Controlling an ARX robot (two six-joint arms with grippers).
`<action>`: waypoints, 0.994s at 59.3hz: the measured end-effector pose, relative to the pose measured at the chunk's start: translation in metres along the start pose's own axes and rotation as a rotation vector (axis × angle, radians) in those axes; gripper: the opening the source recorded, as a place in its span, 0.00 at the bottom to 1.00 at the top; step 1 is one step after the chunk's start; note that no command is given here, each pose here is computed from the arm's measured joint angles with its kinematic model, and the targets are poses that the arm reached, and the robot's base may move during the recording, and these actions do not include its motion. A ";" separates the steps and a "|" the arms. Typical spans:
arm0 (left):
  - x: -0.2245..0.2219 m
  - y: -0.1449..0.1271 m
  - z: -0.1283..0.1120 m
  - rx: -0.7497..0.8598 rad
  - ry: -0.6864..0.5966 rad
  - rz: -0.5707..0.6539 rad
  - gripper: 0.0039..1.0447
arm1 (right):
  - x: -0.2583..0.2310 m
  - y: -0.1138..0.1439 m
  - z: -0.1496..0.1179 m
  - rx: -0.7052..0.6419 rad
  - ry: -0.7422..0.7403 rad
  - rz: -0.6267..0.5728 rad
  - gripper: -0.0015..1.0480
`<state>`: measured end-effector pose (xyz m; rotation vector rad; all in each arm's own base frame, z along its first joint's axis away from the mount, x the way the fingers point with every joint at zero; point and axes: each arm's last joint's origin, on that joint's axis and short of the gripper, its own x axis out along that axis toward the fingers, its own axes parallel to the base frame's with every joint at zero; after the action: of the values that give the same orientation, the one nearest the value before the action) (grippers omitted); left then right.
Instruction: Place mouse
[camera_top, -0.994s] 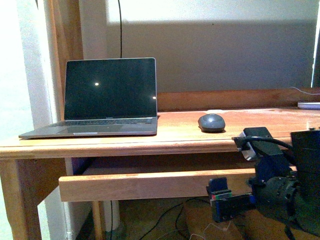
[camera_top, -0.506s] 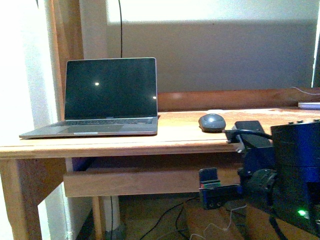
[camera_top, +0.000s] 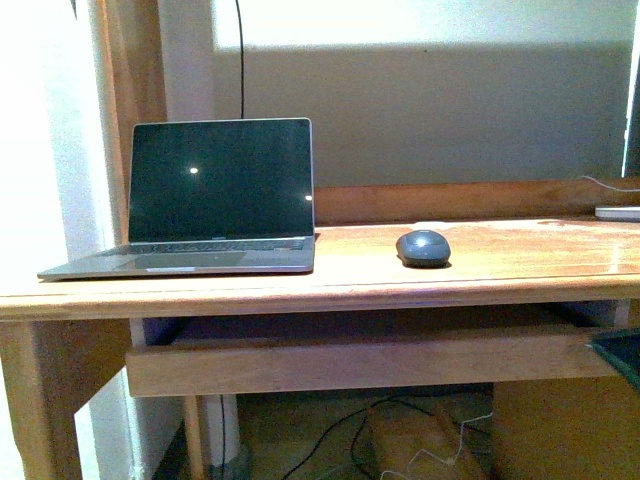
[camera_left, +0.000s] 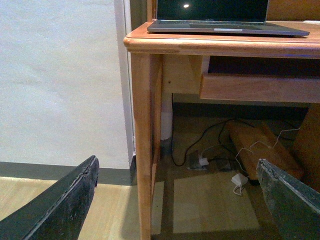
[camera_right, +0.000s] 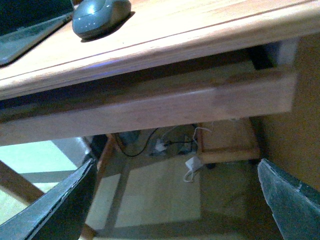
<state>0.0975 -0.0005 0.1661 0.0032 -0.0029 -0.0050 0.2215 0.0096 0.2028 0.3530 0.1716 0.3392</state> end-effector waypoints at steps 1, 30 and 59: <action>0.000 0.000 0.000 0.000 0.000 0.000 0.93 | -0.003 0.000 -0.001 0.004 0.002 0.005 0.93; 0.000 0.000 0.000 0.000 0.000 0.000 0.93 | -0.076 0.057 -0.051 -0.042 -0.090 0.030 0.83; 0.000 0.000 0.000 0.000 0.000 0.000 0.93 | -0.098 0.024 -0.055 -0.347 -0.183 -0.328 0.03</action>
<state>0.0975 -0.0005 0.1661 0.0032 -0.0029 -0.0050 0.1107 0.0135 0.1708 0.0089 -0.0118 0.0088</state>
